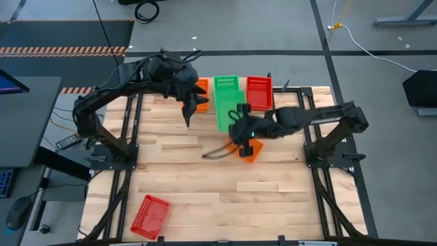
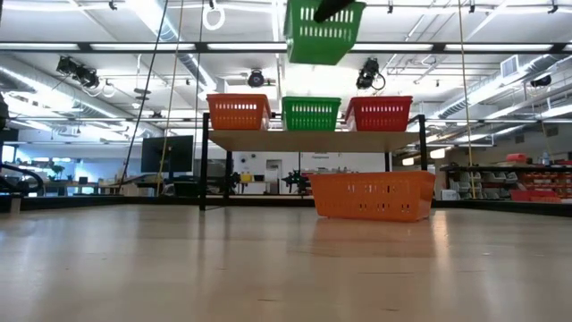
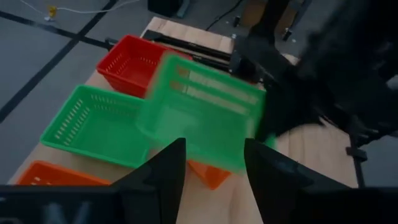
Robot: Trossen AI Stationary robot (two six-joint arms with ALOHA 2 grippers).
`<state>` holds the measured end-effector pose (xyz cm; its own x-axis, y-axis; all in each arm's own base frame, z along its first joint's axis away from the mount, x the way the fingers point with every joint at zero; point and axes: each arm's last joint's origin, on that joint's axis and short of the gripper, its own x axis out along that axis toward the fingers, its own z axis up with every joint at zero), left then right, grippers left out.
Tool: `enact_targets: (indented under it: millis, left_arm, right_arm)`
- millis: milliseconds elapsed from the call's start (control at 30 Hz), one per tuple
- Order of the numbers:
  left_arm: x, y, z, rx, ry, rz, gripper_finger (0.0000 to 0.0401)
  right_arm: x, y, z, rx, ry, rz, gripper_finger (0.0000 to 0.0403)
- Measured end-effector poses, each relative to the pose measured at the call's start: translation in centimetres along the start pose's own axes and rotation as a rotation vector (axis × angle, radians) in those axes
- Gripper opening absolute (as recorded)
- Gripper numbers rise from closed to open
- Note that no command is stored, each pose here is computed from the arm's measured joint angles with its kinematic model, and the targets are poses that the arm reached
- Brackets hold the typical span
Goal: Stack baskets on shelf by color
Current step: Stack the green bin on the green bins on the shelf
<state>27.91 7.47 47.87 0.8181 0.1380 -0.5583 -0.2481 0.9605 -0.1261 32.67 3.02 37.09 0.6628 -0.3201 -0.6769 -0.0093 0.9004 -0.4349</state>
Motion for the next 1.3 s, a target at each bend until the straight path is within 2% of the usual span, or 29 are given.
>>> enact_targets:
  millis: [67, 233, 467, 667, 833, 967, 1300]
  left_arm:
    - [-0.3, -0.4, -0.2, 0.011, 0.004, 0.011, 0.0171]
    - [-0.8, -1.5, -0.4, 0.067, 0.009, 0.022, 0.0171]
    - [-3.0, -1.5, -0.5, 0.152, -0.036, 0.094, 0.0167]
    - [-4.8, -1.1, 0.0, 0.205, -0.132, 0.103, 0.0133]
    - [-5.3, -1.0, 0.6, 0.234, -0.199, 0.046, 0.0109]
    - [-4.0, -0.9, 0.6, 0.226, -0.23, 0.036, 0.0095]
    - [-2.4, -0.6, -1.7, 0.132, -0.293, 0.019, 0.0068]
  right_arm:
    - [-0.1, -1.5, -0.2, 0.015, -0.021, 0.01, 0.0003]
    - [0.9, -5.0, -1.0, 0.098, -0.086, 0.173, 0.0005]
    - [2.1, -8.7, -2.0, 0.09, -0.108, 0.082, 0.0005]
    - [2.9, -11.7, -3.0, 0.11, -0.152, 0.078, 0.0006]
    - [4.3, -13.1, -3.9, 0.137, -0.141, 0.119, 0.0007]
    - [5.6, -13.7, -4.2, 0.149, -0.137, 0.125, 0.0007]
    - [6.4, -13.9, -4.9, 0.155, -0.114, 0.181, 0.0008]
